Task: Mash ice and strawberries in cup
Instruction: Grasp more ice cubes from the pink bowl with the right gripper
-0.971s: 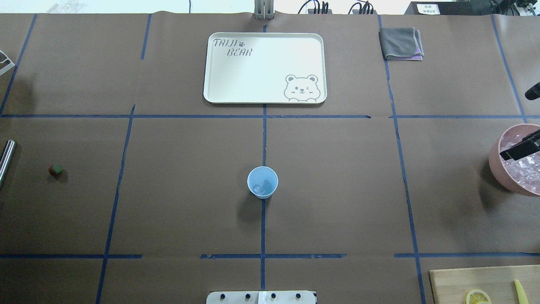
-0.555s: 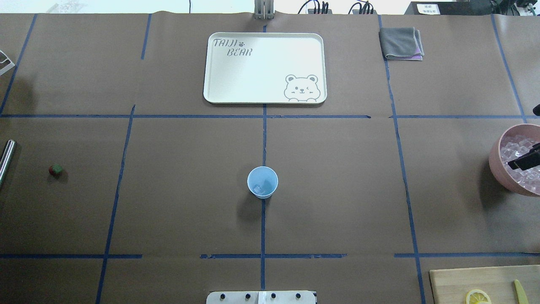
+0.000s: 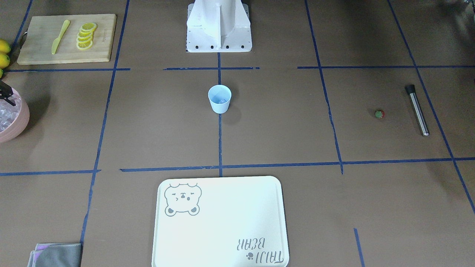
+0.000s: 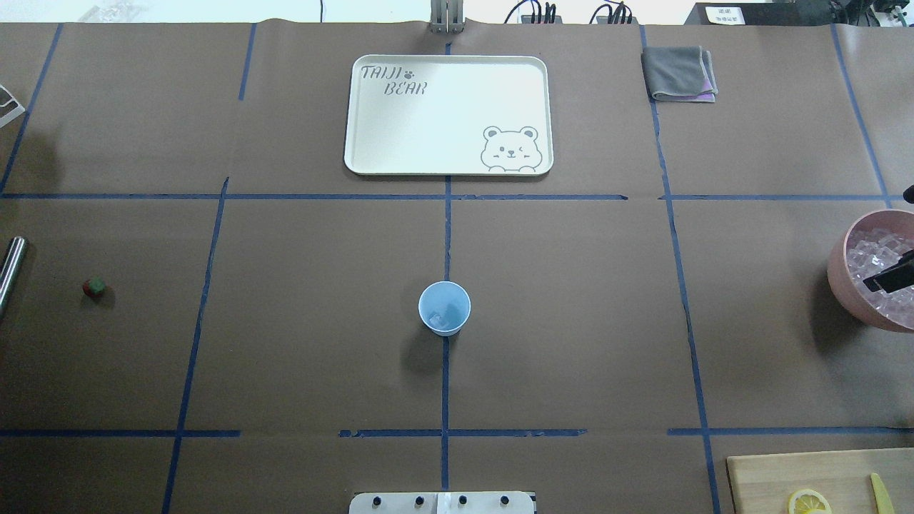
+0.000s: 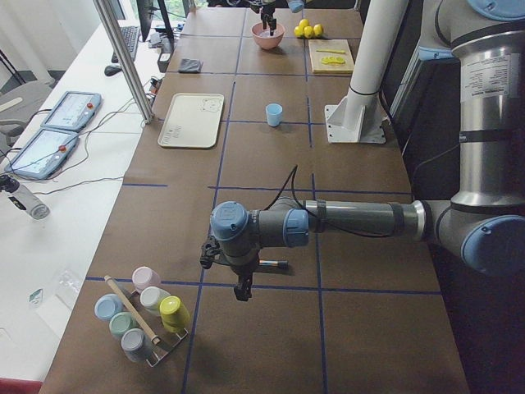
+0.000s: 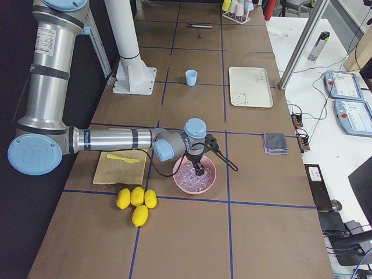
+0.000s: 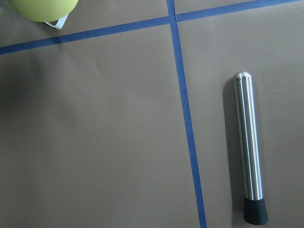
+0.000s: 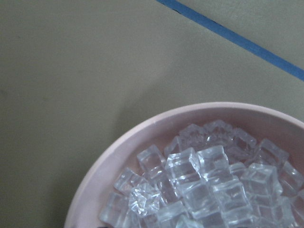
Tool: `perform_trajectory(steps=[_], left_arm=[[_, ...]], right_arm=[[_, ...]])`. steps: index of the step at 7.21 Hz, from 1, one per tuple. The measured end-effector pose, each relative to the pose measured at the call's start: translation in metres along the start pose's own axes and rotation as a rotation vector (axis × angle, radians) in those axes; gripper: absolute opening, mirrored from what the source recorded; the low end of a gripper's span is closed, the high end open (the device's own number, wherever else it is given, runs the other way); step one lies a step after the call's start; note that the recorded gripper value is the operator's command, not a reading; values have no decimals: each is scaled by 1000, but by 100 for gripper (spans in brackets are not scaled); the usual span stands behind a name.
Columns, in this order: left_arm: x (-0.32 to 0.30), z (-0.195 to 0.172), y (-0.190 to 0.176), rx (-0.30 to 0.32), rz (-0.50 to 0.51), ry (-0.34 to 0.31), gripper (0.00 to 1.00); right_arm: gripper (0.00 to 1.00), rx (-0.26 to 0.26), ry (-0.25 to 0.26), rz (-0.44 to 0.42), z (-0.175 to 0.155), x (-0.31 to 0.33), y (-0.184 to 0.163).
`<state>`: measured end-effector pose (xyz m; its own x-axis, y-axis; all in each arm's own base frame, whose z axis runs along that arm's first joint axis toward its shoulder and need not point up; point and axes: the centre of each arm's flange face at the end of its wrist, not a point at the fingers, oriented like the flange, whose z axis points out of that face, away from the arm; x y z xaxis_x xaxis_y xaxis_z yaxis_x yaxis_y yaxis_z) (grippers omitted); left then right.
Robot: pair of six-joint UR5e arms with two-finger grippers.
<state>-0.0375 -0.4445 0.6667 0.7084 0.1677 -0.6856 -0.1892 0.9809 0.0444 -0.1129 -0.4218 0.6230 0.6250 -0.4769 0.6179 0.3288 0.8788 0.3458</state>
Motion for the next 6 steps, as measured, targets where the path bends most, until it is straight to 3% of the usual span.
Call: perform_trajectory(steps=[1, 2, 3, 4, 6], left_arm=[[0, 0, 0, 0, 0, 0, 100], [0, 0, 0, -1, -1, 0, 100], [0, 0, 0, -1, -1, 0, 100], [0, 0, 0, -1, -1, 0, 100], [0, 0, 0, 0, 0, 0, 100]], right_arm=[[85, -6, 0, 4, 3, 2, 2], [62, -9, 0, 6, 4, 4, 3], [27, -9, 0, 5, 5, 4, 2], [12, -8, -1, 4, 4, 4, 1], [11, -10, -4, 5, 5, 3, 1]])
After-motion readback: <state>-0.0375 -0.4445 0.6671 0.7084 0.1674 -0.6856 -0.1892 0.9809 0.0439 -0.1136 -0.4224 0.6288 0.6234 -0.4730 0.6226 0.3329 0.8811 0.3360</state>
